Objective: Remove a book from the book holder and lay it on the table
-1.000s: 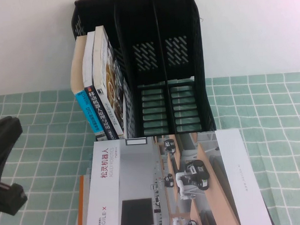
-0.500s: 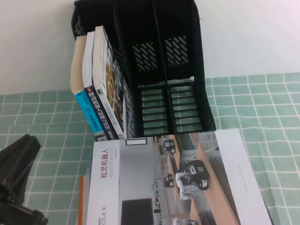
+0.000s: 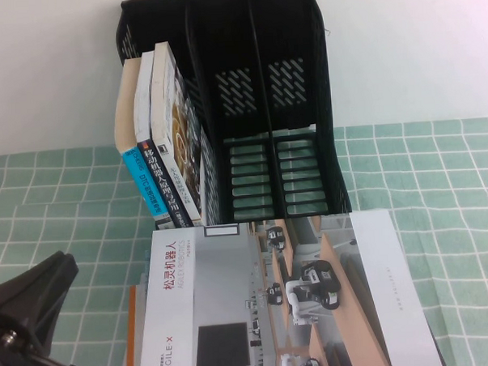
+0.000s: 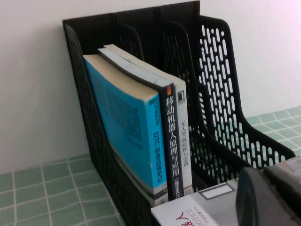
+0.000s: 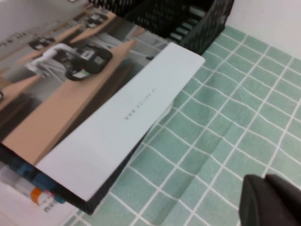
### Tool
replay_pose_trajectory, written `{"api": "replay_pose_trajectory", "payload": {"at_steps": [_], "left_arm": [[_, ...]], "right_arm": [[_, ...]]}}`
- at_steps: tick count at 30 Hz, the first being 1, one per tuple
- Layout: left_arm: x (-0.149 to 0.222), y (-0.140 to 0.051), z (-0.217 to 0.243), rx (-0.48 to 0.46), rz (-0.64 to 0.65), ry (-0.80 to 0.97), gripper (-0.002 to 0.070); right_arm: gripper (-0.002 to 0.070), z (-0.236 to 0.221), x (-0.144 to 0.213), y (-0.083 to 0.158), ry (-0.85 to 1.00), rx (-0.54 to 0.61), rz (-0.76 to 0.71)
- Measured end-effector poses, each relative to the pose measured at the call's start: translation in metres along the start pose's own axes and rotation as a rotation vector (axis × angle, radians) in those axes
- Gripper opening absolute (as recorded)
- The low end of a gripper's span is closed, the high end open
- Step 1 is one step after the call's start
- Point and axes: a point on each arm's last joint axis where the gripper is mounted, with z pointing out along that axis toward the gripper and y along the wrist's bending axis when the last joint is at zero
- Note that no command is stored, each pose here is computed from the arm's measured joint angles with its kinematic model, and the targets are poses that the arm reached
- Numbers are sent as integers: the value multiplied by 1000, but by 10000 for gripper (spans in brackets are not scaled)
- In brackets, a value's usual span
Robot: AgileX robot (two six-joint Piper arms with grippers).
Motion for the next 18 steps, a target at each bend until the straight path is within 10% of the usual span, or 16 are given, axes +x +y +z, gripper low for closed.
{"api": "replay_pose_trajectory", "payload": {"at_steps": [18], "left_arm": [[5,3,0,-28,-49,49,-3]], "right_arm": [[-1,0,3,-2,28,25,2]]}}
